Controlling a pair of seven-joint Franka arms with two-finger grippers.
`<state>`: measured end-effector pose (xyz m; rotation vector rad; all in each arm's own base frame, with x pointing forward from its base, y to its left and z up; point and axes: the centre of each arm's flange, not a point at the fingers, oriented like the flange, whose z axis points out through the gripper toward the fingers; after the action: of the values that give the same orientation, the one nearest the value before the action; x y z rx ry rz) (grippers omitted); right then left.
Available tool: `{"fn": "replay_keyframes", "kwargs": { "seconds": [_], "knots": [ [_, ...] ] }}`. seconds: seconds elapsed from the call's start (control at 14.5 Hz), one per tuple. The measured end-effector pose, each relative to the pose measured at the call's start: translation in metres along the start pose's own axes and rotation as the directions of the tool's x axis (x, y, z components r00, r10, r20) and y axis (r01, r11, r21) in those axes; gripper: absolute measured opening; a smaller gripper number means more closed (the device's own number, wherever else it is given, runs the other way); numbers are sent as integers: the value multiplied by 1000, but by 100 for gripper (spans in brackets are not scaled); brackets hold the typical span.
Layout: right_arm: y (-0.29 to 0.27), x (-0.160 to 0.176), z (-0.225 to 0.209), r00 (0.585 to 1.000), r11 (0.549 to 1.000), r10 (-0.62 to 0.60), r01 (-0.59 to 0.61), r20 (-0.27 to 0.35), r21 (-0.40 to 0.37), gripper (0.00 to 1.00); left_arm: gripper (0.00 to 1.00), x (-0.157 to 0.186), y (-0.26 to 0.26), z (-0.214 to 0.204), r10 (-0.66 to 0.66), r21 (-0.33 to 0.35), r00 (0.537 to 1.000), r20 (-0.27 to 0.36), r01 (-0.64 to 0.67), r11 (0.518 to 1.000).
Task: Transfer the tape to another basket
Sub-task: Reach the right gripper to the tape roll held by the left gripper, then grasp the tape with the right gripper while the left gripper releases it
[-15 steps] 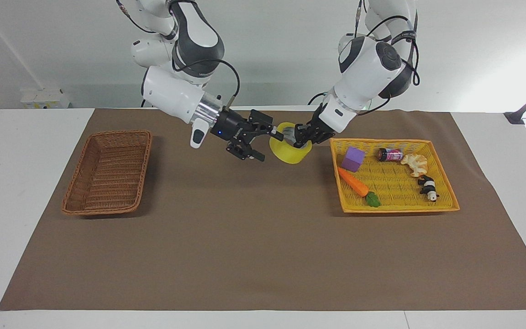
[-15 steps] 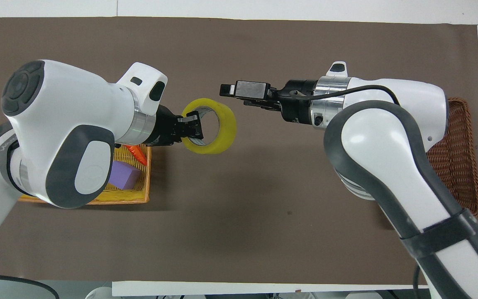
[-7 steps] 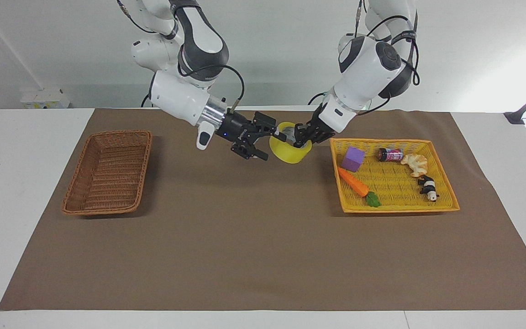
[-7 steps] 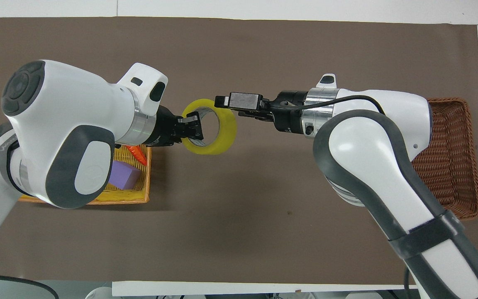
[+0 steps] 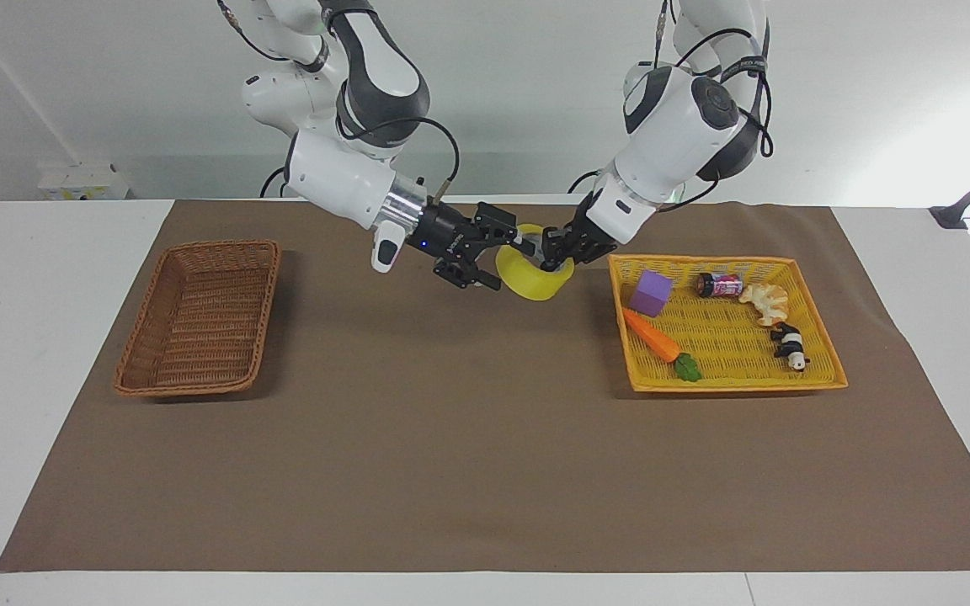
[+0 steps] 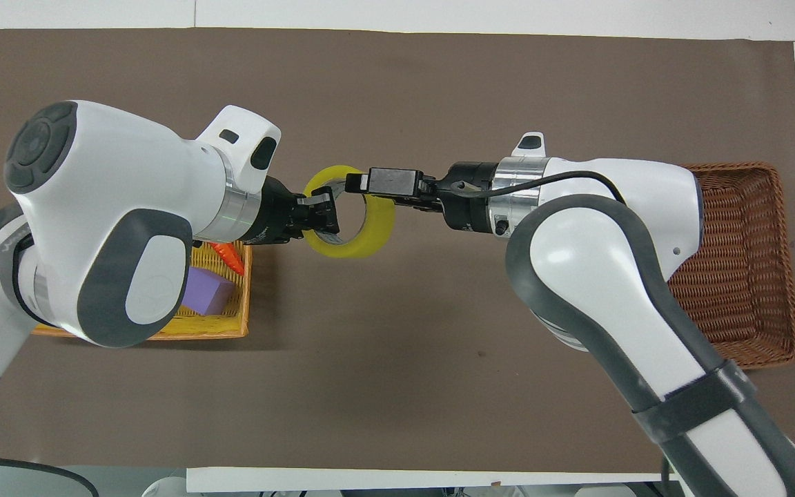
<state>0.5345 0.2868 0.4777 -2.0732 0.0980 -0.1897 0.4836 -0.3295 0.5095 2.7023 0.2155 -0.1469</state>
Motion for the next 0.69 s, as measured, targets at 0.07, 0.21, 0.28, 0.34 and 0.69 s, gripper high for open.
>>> {"fn": "replay_keyframes", "kwargs": {
  "seconds": [0.07,0.21,0.28,0.34,0.69],
  "knots": [
    [0,0,0,1000,1000,0,0,1,0,88,22,0,0,0,0,0,1000,0,0,1000],
    [-1,-1,0,1000,1000,-1,1,1,1,82,22,0,0,0,-1,0,1000,0,1,1000],
    [-1,-1,0,1000,1000,-1,1,1,0,72,22,0,0,0,-1,0,1000,0,1,1000],
    [2,-1,0,1000,1000,4,-4,-1,-3,60,22,0,-1,-2,-1,-2,1000,-3,1,1000],
    [2,-3,0,1000,1000,-9,9,0,-4,54,22,-1,-1,-3,-1,-1,1000,-2,1,1000]
  ]
}}
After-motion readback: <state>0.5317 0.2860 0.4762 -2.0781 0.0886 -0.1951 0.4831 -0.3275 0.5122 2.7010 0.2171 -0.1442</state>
